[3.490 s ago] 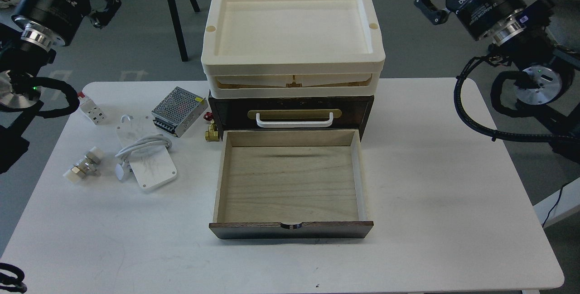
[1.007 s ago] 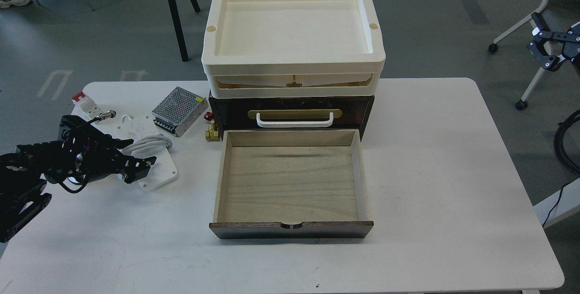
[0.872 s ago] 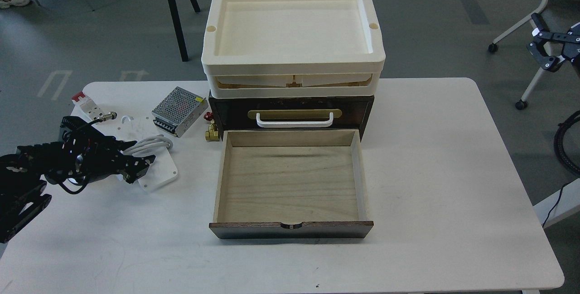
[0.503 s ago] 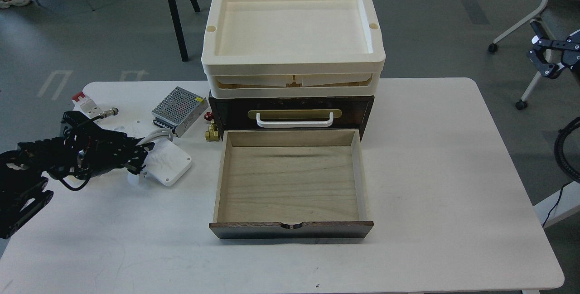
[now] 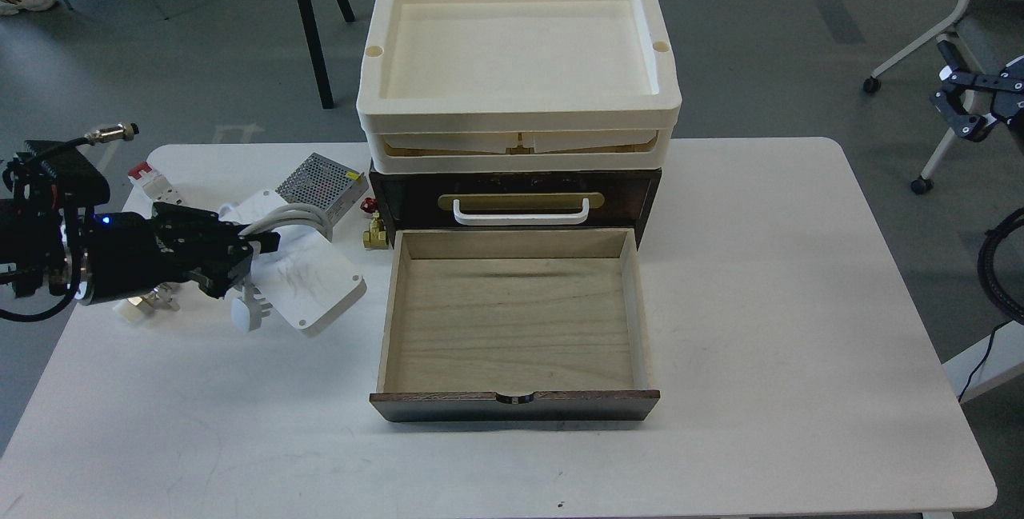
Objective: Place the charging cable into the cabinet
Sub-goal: 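Carry the adapter with the left gripper over the open drawer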
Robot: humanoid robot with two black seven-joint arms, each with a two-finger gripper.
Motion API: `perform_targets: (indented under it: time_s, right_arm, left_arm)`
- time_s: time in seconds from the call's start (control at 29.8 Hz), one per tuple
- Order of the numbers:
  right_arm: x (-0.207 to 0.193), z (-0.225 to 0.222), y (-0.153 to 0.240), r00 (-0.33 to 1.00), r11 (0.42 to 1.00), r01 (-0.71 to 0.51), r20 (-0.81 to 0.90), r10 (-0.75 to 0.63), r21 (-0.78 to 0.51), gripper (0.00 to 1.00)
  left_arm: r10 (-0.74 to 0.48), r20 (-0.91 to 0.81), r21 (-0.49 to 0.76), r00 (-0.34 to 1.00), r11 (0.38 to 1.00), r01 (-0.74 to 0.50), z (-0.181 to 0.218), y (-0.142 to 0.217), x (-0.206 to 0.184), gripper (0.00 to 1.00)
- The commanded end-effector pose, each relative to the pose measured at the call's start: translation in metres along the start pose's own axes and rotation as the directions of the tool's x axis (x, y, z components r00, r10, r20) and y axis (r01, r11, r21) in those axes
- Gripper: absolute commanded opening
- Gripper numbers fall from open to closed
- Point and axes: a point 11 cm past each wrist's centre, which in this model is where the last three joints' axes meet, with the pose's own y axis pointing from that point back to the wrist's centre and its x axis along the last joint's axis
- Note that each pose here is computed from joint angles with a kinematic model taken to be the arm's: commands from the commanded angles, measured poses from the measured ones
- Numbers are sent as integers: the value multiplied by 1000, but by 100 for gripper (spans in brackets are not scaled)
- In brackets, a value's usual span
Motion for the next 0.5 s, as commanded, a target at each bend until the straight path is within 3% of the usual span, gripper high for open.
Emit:
perform_targets:
  time_s: [0.0, 0.17, 0.47]
  right_arm:
    - [-2, -5, -3, 1000, 1000, 3, 5, -3, 19, 100]
    - [-2, -6, -3, 1000, 1000, 1, 4, -1, 21, 100]
    - [-1, -7, -4, 1000, 1000, -9, 1, 9, 26, 100]
  left_arm:
    - [28, -124, -159, 992, 986, -48, 49, -11, -1, 0]
    - [56, -261, -320, 964, 937, -141, 93, -58, -4, 0]
    - [62, -370, -345, 927, 917, -199, 100, -122, -12, 0]
